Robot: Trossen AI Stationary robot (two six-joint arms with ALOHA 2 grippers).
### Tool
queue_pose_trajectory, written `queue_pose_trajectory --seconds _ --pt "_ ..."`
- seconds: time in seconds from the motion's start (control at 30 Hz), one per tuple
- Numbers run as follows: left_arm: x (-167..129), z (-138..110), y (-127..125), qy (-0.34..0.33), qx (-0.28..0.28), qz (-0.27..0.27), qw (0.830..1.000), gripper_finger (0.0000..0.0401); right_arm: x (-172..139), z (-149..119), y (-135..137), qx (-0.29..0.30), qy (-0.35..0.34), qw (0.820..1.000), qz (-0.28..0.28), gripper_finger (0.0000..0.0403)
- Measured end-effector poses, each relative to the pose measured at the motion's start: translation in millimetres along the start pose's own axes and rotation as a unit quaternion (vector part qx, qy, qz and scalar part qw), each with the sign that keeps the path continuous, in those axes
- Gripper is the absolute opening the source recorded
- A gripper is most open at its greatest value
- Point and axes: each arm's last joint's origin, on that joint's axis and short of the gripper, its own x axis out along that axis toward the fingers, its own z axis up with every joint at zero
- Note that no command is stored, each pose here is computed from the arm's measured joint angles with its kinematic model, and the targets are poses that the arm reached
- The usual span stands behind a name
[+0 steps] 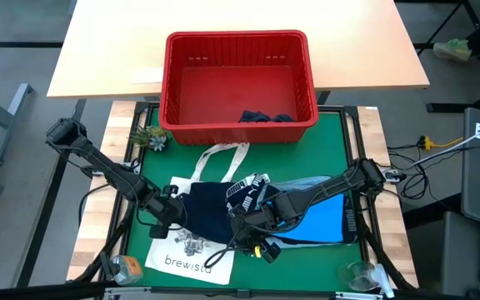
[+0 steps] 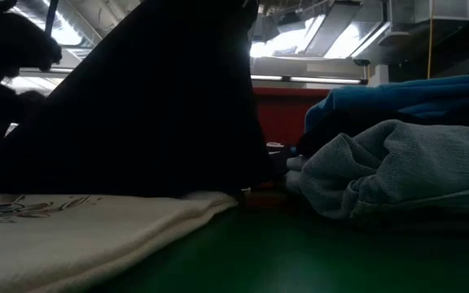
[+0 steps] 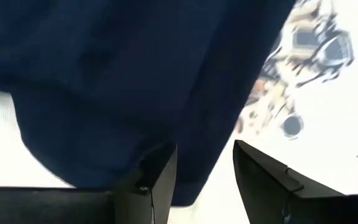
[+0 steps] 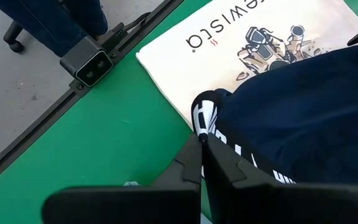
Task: Fold Laundry from Bin
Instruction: Fold the dark blue boxer
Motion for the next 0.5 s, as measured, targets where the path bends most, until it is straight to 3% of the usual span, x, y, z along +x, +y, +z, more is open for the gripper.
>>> queue_pose_trajectory --seconds 0.5 --pt "19 -24 11 0.029 0.0 0.002 1.0 0.0143 0 0 -1 0.0 0.003 1.0 -0.009 0.0001"
